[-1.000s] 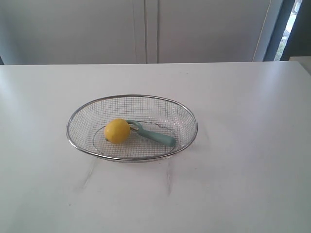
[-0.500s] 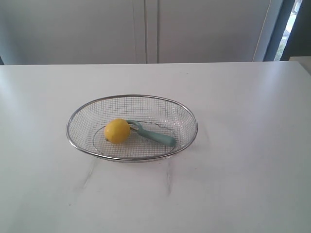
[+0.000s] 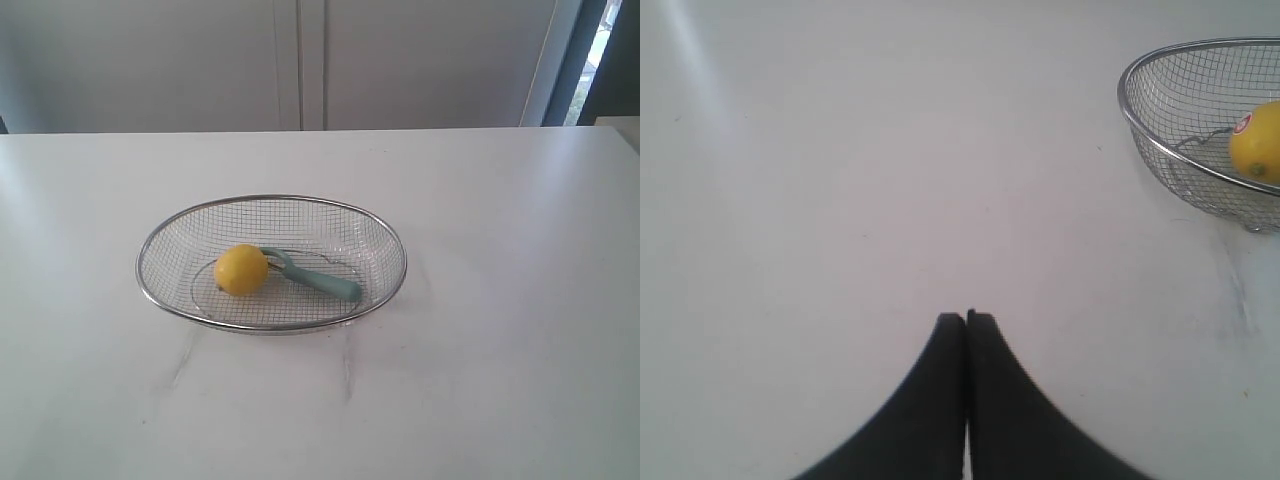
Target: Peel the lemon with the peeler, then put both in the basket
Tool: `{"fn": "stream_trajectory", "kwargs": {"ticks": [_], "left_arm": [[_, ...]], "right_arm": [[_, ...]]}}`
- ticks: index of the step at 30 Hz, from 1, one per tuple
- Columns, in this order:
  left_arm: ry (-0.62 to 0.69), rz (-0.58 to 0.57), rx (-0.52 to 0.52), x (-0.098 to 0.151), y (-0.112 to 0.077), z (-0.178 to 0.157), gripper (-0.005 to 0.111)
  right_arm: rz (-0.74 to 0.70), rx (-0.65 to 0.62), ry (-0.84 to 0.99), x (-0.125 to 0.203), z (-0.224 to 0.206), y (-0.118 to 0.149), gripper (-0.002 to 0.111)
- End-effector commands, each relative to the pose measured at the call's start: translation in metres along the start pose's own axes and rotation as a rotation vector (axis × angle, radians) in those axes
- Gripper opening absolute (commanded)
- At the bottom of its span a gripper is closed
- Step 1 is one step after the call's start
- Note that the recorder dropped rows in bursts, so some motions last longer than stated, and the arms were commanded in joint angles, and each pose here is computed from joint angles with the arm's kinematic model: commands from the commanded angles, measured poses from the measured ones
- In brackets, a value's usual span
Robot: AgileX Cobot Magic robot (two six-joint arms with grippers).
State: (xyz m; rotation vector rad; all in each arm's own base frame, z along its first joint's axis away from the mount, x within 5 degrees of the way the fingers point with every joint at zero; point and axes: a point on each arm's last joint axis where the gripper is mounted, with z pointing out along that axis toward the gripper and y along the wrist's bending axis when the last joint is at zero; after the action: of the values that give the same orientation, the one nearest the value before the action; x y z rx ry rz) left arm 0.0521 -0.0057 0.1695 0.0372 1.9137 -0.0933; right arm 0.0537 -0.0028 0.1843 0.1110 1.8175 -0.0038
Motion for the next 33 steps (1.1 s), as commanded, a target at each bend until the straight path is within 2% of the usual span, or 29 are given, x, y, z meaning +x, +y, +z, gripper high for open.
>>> {"fn": "stream_trajectory", "kwargs": {"ticks": [1, 26, 33], "left_arm": [[-0.002, -0.013, 0.01, 0.0012, -0.0007, 0.0003, 0.0], [-0.002, 0.015, 0.01, 0.0012, -0.0007, 0.0003, 0.0], [-0.002, 0.015, 0.01, 0.0012, -0.0007, 0.0003, 0.0]], "right_arm": [[0.014, 0.036, -0.015, 0.0002, 0.0002, -0.0021, 0.0], [0.014, 0.034, -0.003, 0.0013, 0.0002, -0.002, 0.0], [-0.005, -0.039, 0.002, 0.0016, 0.0002, 0.0021, 0.0]]}}
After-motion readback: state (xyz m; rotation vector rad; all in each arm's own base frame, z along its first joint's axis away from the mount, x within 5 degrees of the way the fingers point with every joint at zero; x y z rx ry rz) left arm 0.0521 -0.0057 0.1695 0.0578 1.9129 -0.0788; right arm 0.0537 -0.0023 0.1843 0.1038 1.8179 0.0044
